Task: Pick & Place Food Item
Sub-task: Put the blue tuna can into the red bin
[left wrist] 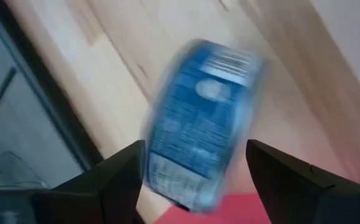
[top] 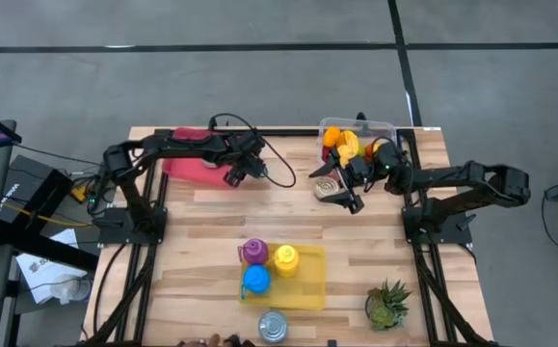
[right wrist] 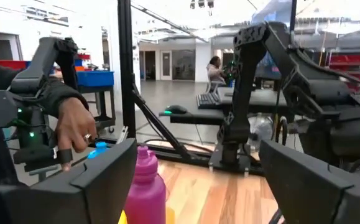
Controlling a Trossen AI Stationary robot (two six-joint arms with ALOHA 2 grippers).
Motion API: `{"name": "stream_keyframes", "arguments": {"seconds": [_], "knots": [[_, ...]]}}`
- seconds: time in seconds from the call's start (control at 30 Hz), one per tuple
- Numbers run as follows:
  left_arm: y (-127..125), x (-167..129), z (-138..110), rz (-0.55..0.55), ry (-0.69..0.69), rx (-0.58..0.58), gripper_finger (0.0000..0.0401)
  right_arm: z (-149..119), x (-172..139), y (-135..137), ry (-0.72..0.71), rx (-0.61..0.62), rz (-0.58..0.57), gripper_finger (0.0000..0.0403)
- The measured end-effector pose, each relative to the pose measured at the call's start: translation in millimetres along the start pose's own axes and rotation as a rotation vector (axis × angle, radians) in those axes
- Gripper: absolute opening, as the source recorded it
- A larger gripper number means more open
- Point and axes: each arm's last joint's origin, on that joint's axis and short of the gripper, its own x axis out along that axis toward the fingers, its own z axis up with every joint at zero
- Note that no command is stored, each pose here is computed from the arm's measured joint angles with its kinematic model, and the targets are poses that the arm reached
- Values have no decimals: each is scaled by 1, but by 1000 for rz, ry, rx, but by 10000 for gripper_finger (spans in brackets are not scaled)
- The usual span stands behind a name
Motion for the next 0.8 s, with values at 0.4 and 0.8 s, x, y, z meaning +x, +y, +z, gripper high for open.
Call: {"name": "stream_keyframes", "arguments": {"seconds": [0.4, 0.8], "knots": [[-4, 1, 5, -84, -112, -102, 127, -7, 2, 3, 61, 28, 34, 327], [-4, -29, -10, -3, -53, -490, 127, -10, 4, 7, 78, 12, 52, 327]]}}
